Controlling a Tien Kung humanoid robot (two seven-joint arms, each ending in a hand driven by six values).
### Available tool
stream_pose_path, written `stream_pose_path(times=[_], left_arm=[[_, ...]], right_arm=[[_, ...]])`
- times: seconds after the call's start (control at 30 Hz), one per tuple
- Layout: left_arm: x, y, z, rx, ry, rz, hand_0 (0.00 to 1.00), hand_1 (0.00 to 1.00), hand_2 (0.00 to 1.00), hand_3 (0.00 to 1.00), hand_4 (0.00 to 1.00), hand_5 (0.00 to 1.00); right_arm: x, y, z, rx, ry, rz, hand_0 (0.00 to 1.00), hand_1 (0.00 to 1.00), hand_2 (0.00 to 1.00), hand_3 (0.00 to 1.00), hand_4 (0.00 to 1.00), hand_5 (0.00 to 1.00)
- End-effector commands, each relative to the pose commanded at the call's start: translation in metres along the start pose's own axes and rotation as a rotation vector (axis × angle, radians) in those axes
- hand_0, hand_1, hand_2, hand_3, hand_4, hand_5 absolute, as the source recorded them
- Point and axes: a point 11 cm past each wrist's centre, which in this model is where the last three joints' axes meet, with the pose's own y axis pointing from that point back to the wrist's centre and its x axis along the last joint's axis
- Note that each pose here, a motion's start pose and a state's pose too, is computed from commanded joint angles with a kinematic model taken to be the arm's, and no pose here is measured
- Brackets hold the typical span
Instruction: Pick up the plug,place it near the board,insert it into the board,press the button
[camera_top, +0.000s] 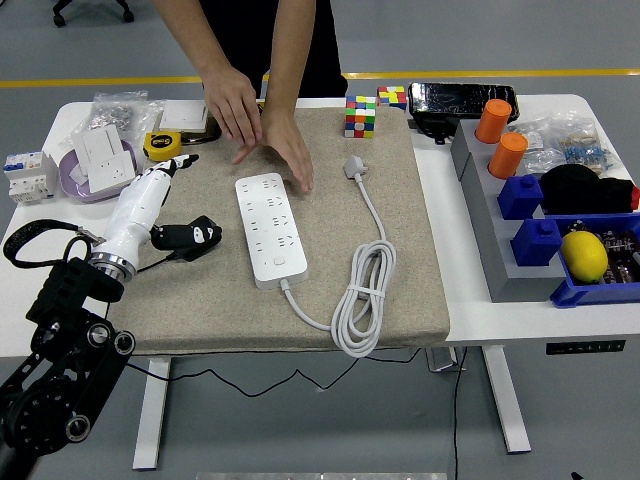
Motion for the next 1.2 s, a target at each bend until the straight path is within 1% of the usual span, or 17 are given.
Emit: stream_pose_path(times=[0.07, 0.27, 0.3, 0.33, 0.47, 0.5, 0.67, 0.7, 0.87, 0.9, 1.07, 1.1, 1.2], left_arm=[[-0.002, -0.001, 0.0, 0.002, 0.002, -0.007, 0.93, 0.938, 0.841, 0.849, 0.998, 0.089], [-0.018, -0.003, -0.001, 0.015, 0.019, -0.053, 0.925, 0.933, 0.847, 0.855, 0.998, 0.097], [-0.02, -0.003, -0.002, 0.018, 0.022, -0.059, 0.922, 0.939, 0.876, 0.866, 0.998, 0.103], [-0.023, -0.004, -0.002, 0.021, 0.027, -0.064, 0.922, 0.939, 0.876, 0.866, 0.998, 0.103], [-0.031, -0.006, -0.007, 0.041, 0.035, -0.079, 0.922, 0.939, 0.876, 0.866, 0.998, 0.103], [-0.032, -0.007, -0.009, 0.047, 0.036, -0.08, 0.917, 0.935, 0.875, 0.866, 0.998, 0.115], [-0.036, -0.01, -0.019, 0.075, 0.036, -0.069, 0.917, 0.935, 0.875, 0.866, 0.998, 0.115], [-0.036, -0.011, -0.021, 0.081, 0.034, -0.063, 0.915, 0.932, 0.92, 0.874, 0.998, 0.125], [-0.036, -0.013, -0.028, 0.104, 0.027, -0.051, 0.915, 0.932, 0.92, 0.874, 0.998, 0.125], [-0.037, -0.013, -0.029, 0.109, 0.026, -0.05, 0.907, 0.878, 0.796, 0.826, 0.998, 0.124], [-0.038, -0.013, -0.036, 0.129, 0.023, -0.042, 0.907, 0.878, 0.796, 0.826, 0.998, 0.124], [-0.038, -0.014, -0.037, 0.131, 0.021, -0.041, 0.827, 0.752, 0.612, 0.653, 0.998, 0.129], [-0.038, -0.015, -0.04, 0.139, 0.015, -0.042, 0.827, 0.752, 0.612, 0.653, 0.998, 0.129]], right_arm=[[0.0, 0.0, 0.0, 0.0, 0.0, 0.0, 0.85, 0.784, 0.772, 0.791, 0.998, 0.989], [-0.001, 0.0, 0.001, -0.002, 0.003, -0.003, 0.85, 0.784, 0.772, 0.79, 0.998, 0.989], [-0.001, 0.0, 0.001, -0.002, 0.003, -0.003, 0.85, 0.784, 0.77, 0.791, 0.998, 0.988], [-0.001, 0.0, 0.0, -0.001, 0.003, -0.003, 0.85, 0.784, 0.77, 0.791, 0.998, 0.988], [-0.001, 0.0, 0.001, -0.002, 0.006, -0.003, 0.85, 0.784, 0.77, 0.791, 0.998, 0.988], [-0.001, 0.0, 0.001, -0.002, 0.006, -0.003, 0.849, 0.783, 0.769, 0.791, 0.998, 0.988], [0.0, 0.0, 0.001, -0.003, 0.009, -0.002, 0.849, 0.783, 0.769, 0.791, 0.998, 0.988], [0.0, 0.0, 0.001, -0.003, 0.009, -0.003, 0.848, 0.782, 0.769, 0.79, 0.998, 0.988], [0.0, 0.0, 0.002, -0.005, 0.01, -0.003, 0.848, 0.782, 0.769, 0.79, 0.998, 0.988], [0.0, 0.0, 0.002, -0.005, 0.01, -0.003, 0.848, 0.781, 0.768, 0.79, 0.998, 0.987], [0.0, 0.0, 0.002, -0.005, 0.009, -0.003, 0.848, 0.781, 0.768, 0.79, 0.998, 0.987], [-0.001, 0.0, 0.002, -0.004, 0.009, -0.003, 0.847, 0.781, 0.767, 0.79, 0.998, 0.988], [-0.001, 0.0, 0.001, -0.002, 0.008, -0.004, 0.847, 0.781, 0.767, 0.79, 0.998, 0.988]])
